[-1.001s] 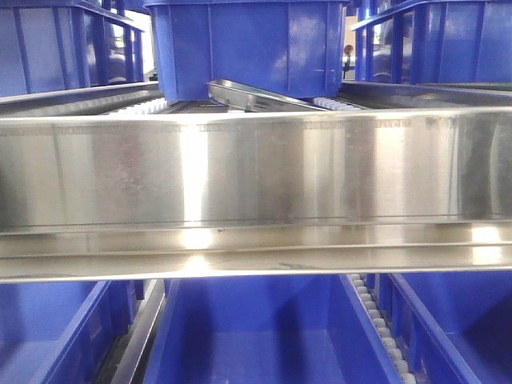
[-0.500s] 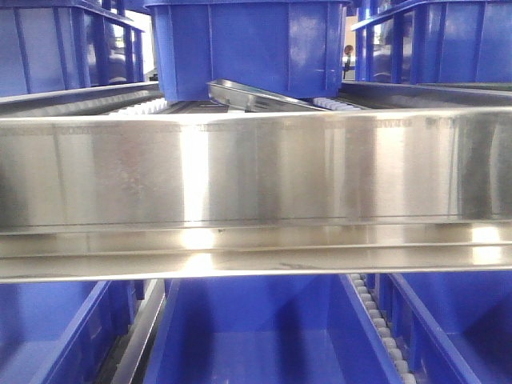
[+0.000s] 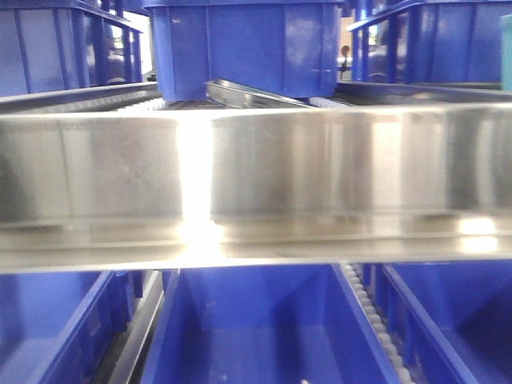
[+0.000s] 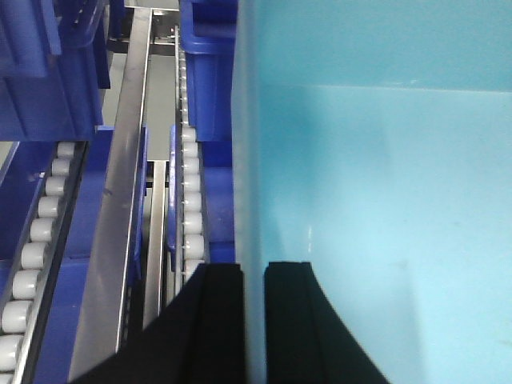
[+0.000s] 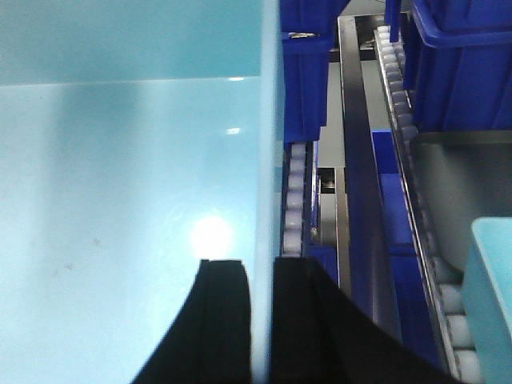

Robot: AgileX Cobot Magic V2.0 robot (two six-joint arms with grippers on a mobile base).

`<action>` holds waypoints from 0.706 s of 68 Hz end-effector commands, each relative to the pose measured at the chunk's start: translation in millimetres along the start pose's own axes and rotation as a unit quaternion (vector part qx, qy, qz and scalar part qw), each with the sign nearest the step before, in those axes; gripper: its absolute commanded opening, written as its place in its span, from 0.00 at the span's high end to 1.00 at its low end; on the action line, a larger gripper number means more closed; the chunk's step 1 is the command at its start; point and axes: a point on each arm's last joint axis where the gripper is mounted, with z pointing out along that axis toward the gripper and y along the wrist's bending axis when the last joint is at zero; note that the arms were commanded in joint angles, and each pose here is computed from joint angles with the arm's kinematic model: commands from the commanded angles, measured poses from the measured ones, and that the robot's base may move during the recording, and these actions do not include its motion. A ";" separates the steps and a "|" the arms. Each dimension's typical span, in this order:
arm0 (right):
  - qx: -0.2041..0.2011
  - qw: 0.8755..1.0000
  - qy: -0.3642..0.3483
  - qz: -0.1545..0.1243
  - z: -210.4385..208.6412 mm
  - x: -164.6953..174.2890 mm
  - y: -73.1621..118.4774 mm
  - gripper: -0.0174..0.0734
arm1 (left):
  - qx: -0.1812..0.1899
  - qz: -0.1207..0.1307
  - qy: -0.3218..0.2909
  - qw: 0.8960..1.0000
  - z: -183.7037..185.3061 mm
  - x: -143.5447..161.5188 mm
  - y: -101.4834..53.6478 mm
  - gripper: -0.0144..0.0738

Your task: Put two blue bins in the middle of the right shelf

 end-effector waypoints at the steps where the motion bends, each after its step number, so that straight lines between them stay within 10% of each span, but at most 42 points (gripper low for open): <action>1: 0.027 0.999 -0.027 -0.015 -7.6 -5.8 -8.4 0.99 | -0.018 0.008 -0.039 0.999 -12.4 -8.4 8.5 0.96; 48: 0.027 0.999 -0.028 -0.015 -7.6 -5.9 -8.4 0.99 | -0.018 0.008 -0.039 0.999 -12.4 -8.4 8.5 0.96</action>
